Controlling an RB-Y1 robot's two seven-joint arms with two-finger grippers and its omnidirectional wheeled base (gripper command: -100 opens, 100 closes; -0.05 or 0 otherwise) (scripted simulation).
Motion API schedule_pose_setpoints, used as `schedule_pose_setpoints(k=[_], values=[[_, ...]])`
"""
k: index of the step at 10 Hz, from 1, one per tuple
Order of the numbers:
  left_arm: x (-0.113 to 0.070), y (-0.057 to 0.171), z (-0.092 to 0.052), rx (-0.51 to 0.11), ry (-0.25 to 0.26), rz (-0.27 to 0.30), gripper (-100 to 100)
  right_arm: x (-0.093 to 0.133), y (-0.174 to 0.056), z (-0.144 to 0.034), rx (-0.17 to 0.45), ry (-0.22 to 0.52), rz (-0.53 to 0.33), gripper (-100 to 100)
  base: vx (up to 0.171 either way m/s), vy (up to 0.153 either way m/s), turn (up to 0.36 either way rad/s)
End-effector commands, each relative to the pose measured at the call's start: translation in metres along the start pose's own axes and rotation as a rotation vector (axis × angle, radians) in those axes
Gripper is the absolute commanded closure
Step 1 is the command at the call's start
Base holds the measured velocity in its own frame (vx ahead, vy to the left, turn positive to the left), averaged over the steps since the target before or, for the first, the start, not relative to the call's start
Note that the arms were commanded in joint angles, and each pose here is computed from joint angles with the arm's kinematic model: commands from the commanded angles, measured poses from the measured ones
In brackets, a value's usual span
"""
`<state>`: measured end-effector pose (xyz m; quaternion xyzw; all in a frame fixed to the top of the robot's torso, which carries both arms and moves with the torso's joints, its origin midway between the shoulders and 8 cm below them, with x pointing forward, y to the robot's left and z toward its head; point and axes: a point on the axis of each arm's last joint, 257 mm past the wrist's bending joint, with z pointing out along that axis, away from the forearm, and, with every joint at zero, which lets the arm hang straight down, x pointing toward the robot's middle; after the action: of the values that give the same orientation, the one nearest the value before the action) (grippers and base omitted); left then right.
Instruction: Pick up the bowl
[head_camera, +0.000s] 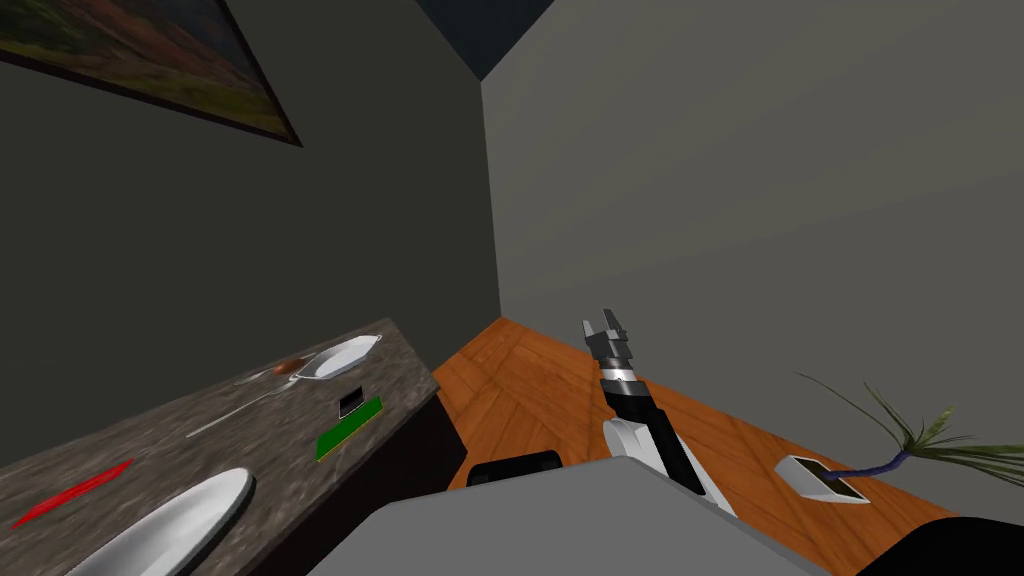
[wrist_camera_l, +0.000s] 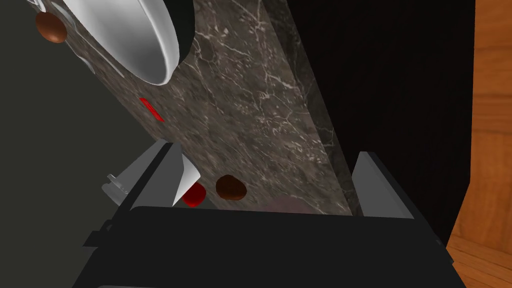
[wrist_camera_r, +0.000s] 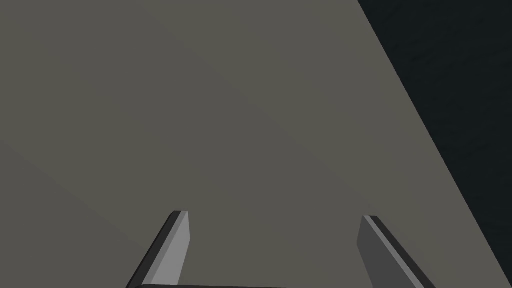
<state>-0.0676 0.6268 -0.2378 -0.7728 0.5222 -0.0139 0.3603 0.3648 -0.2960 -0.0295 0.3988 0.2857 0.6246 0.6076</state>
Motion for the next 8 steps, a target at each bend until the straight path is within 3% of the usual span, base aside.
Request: schedule_pose_setpoints(k=[1,3,4,6,8], values=[[-0.005,0.003,0.000,-0.024,-0.001,-0.012,-100,0.000,0.000,0.000,0.000,0.000,0.000,0,0.052,0.009,-0.060],[-0.020,0.015,-0.003,-0.108,-0.008,-0.022,-100,0.000,0.000,0.000,0.000,0.000,0.000,0,0.072,0.020,-0.129],[-0.018,0.013,-0.001,-0.109,-0.001,-0.033,-100,0.000,0.000,0.000,0.000,0.000,0.000,0,0.073,0.022,-0.065],[-0.026,0.022,-0.001,-0.182,0.001,-0.047,-100,0.000,0.000,0.000,0.000,0.000,0.000,0,0.072,0.018,-0.117],[-0.025,0.024,0.001,-0.215,0.011,-0.066,-100,0.000,0.000,0.000,0.000,0.000,0.000,0,0.056,0.036,-0.068]])
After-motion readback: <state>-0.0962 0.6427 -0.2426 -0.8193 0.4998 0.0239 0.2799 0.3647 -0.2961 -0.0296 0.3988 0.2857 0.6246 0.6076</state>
